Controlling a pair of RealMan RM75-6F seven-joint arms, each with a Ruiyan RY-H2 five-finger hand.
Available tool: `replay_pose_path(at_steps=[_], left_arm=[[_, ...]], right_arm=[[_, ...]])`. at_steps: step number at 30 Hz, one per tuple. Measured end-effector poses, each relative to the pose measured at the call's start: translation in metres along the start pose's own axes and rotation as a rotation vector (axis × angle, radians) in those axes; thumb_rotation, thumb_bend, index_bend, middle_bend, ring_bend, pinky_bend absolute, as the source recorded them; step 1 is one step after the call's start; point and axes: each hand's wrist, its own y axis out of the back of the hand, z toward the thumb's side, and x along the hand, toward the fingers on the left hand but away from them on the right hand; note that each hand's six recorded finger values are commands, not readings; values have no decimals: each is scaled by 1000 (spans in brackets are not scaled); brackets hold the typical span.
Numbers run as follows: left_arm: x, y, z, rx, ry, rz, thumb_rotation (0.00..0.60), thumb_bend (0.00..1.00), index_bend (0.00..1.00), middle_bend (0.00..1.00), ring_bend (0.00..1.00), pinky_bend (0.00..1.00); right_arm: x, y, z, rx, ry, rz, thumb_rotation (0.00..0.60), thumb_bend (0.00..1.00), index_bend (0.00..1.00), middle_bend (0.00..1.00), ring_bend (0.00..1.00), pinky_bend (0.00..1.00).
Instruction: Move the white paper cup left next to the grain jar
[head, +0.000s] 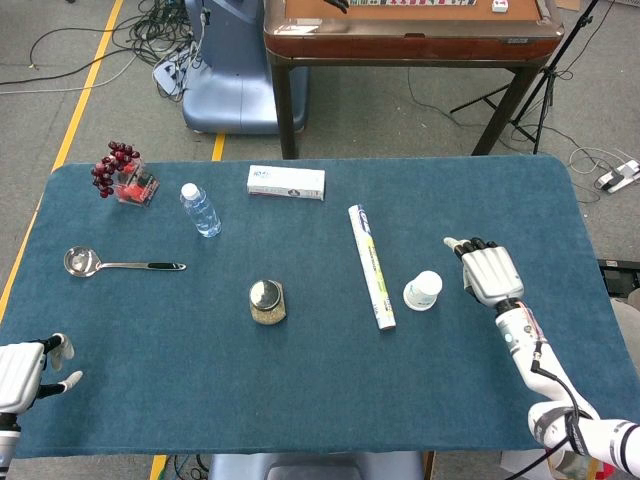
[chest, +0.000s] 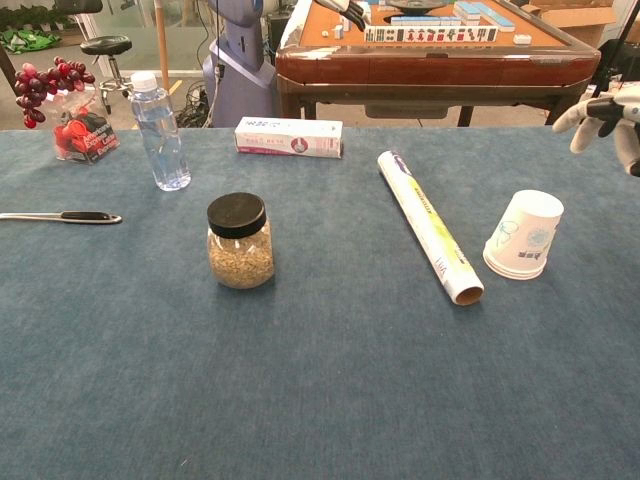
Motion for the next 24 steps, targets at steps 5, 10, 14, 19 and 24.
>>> replay_pose_path(at_steps=[5,10,14,19,24], left_arm=[[0,-1,0,2,-2,-4,600,90,582,669,647,828],[0,-1,-1,-2,2,-5,600,90,582,669,647,828],[0,-2,0,-2,2,-10,600,90,581,669,647,828],[-1,-3,2,-6,-7,-15,600,90,581,669,647,828],[-1,-2,1,-9,-5,-12,600,90,581,669,647,828]], right_arm=[[-11,-8,10,-57,24,46,600,1000,182,293,219,360],[-22,-14,20,-99,55,81,600,1000,183,302,225,360],[-27,-14,31,-107,88,83,600,1000,183,305,228,360],[-32,-13,45,-102,122,83,600,1000,183,309,231,360],[-33,-15,54,-95,141,100,600,1000,183,316,238,360]])
